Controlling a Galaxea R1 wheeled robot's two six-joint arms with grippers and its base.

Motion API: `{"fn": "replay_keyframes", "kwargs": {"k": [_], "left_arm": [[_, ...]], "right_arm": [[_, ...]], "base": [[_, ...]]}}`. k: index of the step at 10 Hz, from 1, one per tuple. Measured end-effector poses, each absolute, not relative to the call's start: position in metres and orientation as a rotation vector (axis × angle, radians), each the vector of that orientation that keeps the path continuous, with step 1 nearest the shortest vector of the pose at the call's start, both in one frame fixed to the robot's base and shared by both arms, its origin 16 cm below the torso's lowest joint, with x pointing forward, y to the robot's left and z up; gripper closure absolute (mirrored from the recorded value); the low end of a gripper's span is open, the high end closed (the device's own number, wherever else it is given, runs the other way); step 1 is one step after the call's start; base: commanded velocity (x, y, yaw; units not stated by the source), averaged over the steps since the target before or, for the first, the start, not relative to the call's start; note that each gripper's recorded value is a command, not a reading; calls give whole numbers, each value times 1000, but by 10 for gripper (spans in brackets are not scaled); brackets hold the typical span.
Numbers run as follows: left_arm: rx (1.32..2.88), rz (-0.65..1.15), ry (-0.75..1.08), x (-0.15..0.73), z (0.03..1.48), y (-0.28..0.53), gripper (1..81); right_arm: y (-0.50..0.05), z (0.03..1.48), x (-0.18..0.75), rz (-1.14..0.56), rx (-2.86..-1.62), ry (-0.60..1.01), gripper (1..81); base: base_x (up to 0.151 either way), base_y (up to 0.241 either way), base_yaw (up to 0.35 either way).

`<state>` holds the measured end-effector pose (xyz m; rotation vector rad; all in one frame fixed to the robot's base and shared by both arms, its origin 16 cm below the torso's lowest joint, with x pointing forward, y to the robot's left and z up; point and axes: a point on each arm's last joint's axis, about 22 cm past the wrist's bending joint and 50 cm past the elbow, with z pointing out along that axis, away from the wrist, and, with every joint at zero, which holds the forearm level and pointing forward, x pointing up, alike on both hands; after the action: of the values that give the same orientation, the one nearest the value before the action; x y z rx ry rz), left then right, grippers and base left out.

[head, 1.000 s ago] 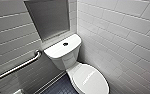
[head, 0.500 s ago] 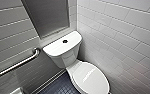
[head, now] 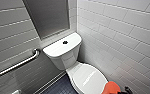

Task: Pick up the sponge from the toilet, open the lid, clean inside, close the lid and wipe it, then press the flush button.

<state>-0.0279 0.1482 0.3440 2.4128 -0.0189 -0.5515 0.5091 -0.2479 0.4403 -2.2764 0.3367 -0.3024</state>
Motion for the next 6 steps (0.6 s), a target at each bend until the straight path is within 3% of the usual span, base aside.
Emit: {"fn": "replay_keyframes", "kwargs": {"k": [3, 6], "left_arm": [[2413, -555, -18, -29, 341, 144, 10], [2411, -552, -18, -29, 339, 139, 10]], "right_arm": [[-192, 451, 555, -262, -2226, 246, 811], [-199, 450, 608, -284, -2274, 225, 811]], "base": [[0, 0, 0], [0, 0, 0]]}}
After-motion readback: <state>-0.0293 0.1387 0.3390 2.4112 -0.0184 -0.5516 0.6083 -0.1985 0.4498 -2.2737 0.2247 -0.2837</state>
